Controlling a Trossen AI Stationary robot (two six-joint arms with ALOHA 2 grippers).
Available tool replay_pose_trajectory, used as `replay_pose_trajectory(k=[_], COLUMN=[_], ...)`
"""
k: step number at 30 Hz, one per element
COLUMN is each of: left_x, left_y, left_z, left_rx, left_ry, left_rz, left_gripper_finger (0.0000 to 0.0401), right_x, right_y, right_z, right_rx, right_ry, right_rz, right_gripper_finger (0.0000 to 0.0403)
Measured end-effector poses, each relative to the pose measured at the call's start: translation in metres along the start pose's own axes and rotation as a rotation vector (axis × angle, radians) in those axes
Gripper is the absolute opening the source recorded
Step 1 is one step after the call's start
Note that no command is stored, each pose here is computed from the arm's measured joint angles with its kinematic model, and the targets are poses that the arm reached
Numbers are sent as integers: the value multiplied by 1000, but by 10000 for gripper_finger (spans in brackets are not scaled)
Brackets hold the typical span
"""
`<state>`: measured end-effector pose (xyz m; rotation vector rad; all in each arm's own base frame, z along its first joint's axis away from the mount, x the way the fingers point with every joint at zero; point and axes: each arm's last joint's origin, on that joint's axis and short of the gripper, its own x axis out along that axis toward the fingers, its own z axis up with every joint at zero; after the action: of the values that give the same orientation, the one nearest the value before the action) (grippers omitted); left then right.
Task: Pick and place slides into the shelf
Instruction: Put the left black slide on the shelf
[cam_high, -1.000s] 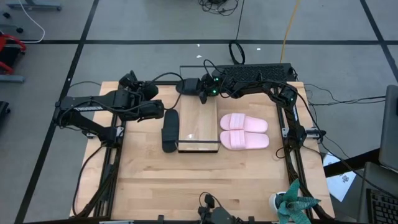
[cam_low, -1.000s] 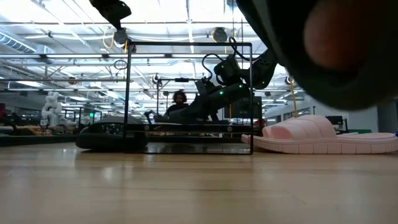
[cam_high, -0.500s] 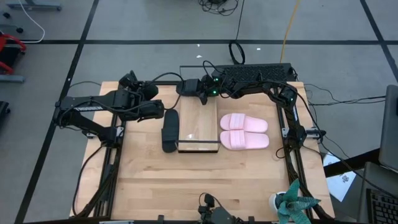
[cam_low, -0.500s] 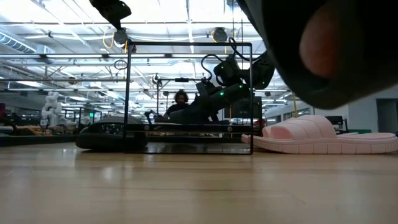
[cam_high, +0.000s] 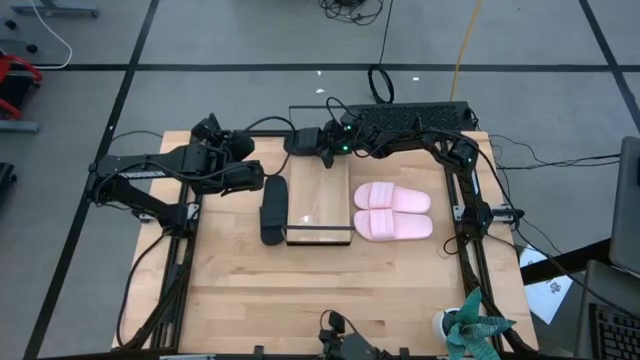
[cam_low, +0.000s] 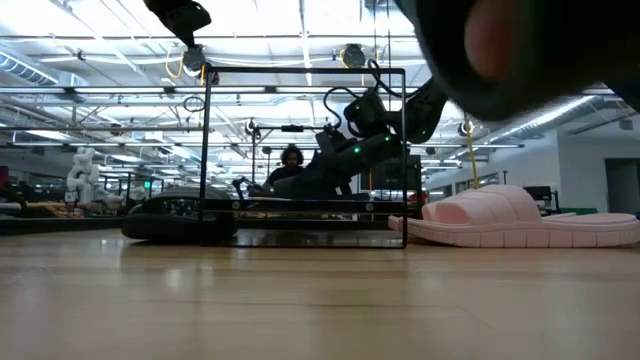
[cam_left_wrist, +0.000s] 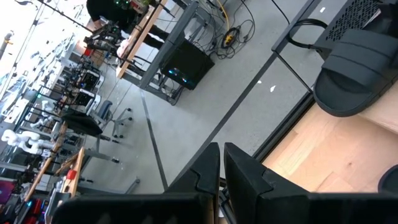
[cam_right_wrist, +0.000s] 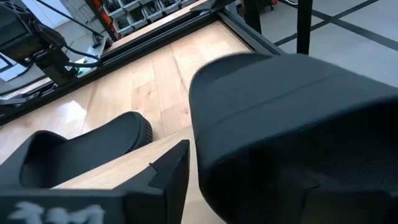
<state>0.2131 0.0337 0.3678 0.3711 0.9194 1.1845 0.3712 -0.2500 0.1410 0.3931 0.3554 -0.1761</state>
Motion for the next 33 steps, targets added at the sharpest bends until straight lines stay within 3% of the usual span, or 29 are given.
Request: replay_pose_trajectory(k=[25, 33], left_x=[0, 0], left_y=[0, 0], left_z=[0, 0], left_rx=[0, 1], left_ry=[1, 1], left_rz=[-1, -1], left_gripper_finger=[31, 31], right_x=[-7, -18], right_y=[3, 5], right_z=[6, 14], right_rx=[6, -41], right_ry=[22, 54], right_rz=[-15, -54], right_gripper_finger=[162, 162])
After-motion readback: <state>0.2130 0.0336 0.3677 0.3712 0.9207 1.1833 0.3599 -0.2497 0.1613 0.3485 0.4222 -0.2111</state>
